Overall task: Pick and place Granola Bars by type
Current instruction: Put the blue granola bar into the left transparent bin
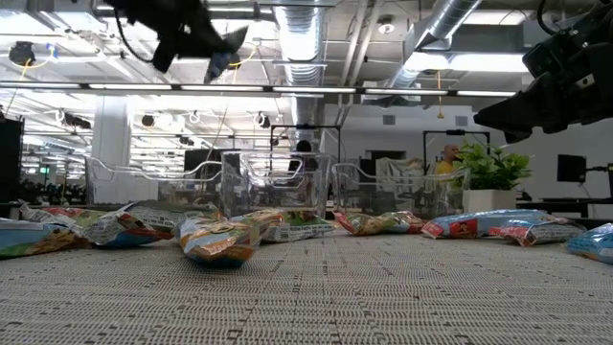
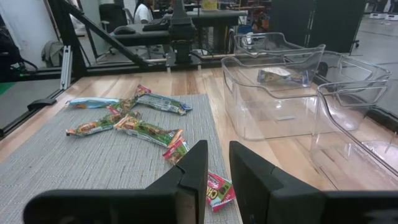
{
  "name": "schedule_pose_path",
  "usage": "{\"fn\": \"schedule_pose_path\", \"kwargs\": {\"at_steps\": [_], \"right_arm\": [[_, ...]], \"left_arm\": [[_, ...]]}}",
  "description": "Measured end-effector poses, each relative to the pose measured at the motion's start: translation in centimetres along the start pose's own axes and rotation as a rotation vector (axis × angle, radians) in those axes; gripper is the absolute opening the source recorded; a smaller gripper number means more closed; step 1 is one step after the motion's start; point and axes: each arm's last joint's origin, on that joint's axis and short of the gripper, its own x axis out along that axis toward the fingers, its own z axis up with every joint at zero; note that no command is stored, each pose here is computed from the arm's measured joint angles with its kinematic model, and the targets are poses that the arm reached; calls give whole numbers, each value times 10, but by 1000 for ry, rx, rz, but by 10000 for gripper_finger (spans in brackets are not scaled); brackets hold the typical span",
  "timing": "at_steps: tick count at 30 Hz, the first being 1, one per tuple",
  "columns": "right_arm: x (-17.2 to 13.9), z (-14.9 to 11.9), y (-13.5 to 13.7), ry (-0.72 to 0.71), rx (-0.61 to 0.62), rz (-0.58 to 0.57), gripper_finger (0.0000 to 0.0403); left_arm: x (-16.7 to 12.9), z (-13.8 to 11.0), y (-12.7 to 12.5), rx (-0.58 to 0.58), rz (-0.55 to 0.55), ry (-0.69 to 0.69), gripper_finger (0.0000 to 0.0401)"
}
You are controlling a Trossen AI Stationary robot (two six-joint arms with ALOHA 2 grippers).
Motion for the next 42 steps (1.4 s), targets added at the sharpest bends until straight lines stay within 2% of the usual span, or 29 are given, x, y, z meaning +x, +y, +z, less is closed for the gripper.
{"fn": "schedule_pose_path", "kwargs": {"at_steps": [6,11,19,27,38,42], "right_arm": [[0,0,0,0,0,0,59],[0,0,0,0,0,0,59],[0,0,0,0,0,0,59],[0,0,0,0,0,0,59],[0,0,0,0,0,0,59],[0,0,0,0,0,0,59]], "left_arm": [[10,6,44,-11,367,-15,53],[12,7,69,-26,512,16,53],[11,7,84,-59,590,30,53],[28,-12,97,-97,631,226,53],[74,-48,110,-34,701,460,53],[82,-55,111,-18,675,500,63]]}}
